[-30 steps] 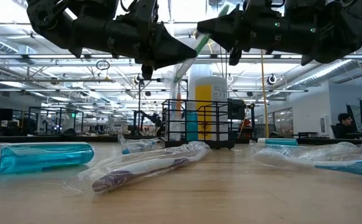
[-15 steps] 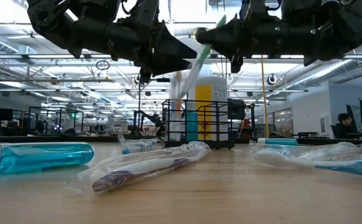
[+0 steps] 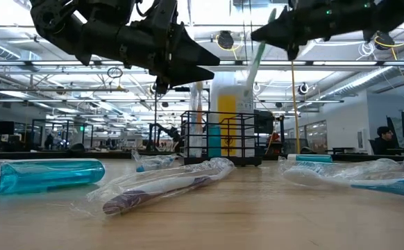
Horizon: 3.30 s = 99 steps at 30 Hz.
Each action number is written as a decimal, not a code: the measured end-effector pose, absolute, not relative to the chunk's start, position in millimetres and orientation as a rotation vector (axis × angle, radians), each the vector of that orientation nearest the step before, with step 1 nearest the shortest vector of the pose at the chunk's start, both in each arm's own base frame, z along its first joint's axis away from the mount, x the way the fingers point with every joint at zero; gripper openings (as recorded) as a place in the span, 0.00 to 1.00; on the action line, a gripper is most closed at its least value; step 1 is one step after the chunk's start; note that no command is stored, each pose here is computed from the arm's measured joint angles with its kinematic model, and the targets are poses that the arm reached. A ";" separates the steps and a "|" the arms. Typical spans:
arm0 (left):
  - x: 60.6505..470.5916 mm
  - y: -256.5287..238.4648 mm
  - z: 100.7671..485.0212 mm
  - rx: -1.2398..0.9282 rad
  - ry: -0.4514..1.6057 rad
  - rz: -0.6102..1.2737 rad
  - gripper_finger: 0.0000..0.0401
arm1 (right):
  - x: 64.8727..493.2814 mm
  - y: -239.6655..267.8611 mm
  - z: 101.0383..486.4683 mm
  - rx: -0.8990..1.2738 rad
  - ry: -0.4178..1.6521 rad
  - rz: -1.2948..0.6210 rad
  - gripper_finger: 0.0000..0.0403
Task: Pick & Place toothbrushing station
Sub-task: Put the green toothbrush into the black wire organizer, then put the purple toothbrush into the black wire organizer
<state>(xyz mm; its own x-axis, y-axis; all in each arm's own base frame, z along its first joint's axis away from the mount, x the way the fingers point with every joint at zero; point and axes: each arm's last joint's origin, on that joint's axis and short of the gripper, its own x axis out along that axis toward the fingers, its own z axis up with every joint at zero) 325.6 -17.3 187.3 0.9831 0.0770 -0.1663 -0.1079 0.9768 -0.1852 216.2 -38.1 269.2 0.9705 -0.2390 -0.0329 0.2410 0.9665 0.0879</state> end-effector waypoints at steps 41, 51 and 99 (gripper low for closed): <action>324.2 -2.6 178.5 -0.190 0.249 0.143 0.52 | 264.9 -110.7 223.6 0.098 0.421 -0.366 0.26; 323.2 -5.0 175.1 -0.193 0.285 0.141 0.52 | 261.4 -103.1 233.1 0.100 0.398 -0.350 0.43; 292.4 -9.5 131.4 -0.501 0.697 0.574 0.52 | 209.6 2.1 235.8 0.365 0.832 -0.198 0.43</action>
